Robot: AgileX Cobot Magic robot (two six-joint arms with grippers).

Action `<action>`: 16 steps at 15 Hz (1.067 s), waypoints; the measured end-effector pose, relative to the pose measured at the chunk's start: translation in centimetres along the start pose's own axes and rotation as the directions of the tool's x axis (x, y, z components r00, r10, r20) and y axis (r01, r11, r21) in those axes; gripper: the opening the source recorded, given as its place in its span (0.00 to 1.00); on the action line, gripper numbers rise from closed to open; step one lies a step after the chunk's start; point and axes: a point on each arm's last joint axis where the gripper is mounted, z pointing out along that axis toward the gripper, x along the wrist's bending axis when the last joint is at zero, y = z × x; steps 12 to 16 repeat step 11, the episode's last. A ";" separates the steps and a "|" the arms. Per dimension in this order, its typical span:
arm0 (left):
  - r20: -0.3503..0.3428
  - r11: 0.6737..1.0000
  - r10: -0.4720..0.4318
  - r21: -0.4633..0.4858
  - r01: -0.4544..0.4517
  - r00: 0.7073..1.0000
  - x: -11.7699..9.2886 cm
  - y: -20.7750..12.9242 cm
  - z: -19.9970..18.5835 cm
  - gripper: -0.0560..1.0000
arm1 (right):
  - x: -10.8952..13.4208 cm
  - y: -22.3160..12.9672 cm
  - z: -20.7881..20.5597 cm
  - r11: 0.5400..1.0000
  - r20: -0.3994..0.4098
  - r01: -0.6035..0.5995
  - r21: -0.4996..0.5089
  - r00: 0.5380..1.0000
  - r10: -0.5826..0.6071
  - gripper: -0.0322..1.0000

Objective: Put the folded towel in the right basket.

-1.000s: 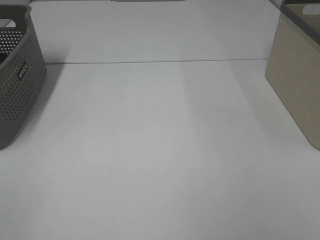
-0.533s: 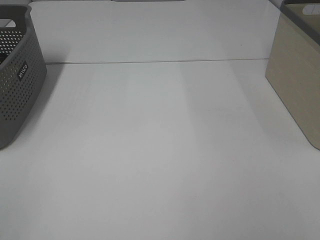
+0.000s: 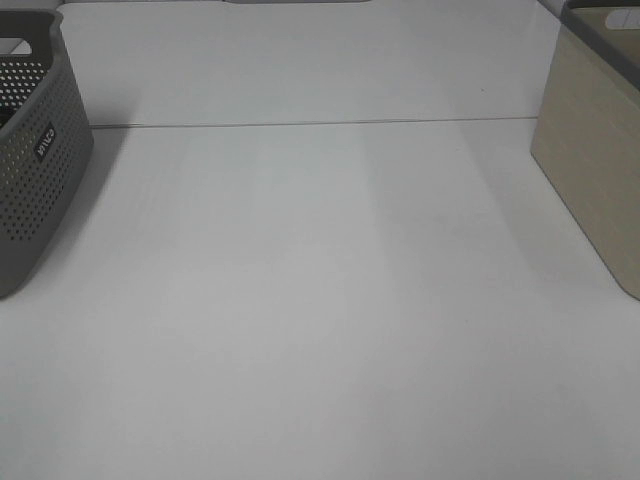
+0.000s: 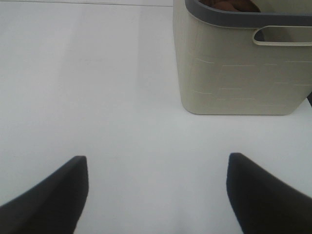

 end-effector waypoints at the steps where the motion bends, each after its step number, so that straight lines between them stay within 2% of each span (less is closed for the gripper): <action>1: 0.000 1.000 0.000 0.000 0.000 1.000 0.0 0.0 0.0 0.97 | 0.0 0.0 0.0 1.000 0.000 0.000 0.000 1.000 0.000 0.75; 16: 0.000 1.000 0.000 0.000 0.000 1.000 0.0 0.0 0.0 0.97 | 0.0 0.0 0.0 1.000 0.000 0.000 0.000 1.000 0.000 0.75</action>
